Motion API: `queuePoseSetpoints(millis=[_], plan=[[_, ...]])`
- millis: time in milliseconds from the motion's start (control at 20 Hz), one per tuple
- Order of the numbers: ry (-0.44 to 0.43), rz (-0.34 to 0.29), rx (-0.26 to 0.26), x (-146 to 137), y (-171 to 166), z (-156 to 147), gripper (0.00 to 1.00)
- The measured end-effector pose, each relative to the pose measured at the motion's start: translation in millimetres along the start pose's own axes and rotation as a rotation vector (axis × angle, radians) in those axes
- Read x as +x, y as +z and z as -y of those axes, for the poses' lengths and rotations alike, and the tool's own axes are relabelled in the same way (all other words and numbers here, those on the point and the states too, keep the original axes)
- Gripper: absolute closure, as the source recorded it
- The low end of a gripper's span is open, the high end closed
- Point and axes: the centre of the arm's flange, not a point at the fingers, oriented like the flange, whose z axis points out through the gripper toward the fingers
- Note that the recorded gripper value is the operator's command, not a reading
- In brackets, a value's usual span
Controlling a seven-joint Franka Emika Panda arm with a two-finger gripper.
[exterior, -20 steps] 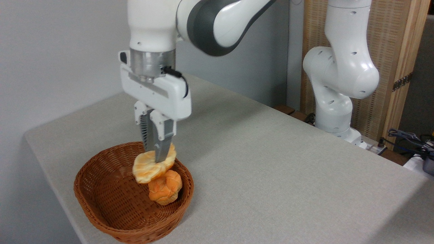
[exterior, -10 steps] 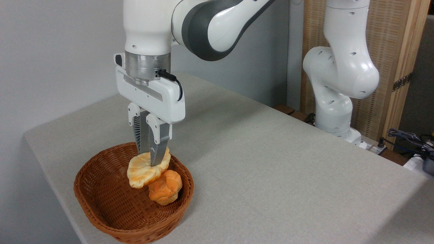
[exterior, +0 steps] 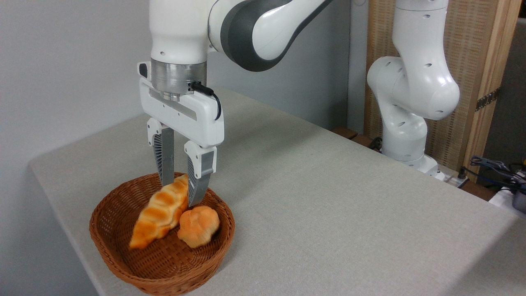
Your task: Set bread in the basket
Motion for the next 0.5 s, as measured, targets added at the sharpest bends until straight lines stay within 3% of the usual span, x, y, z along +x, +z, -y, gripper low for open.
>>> queuePoseSetpoints(millis=[500], plan=[[-0.091, 0.097, -0.051, -41.6, -55.1, 44.2, 0.0]])
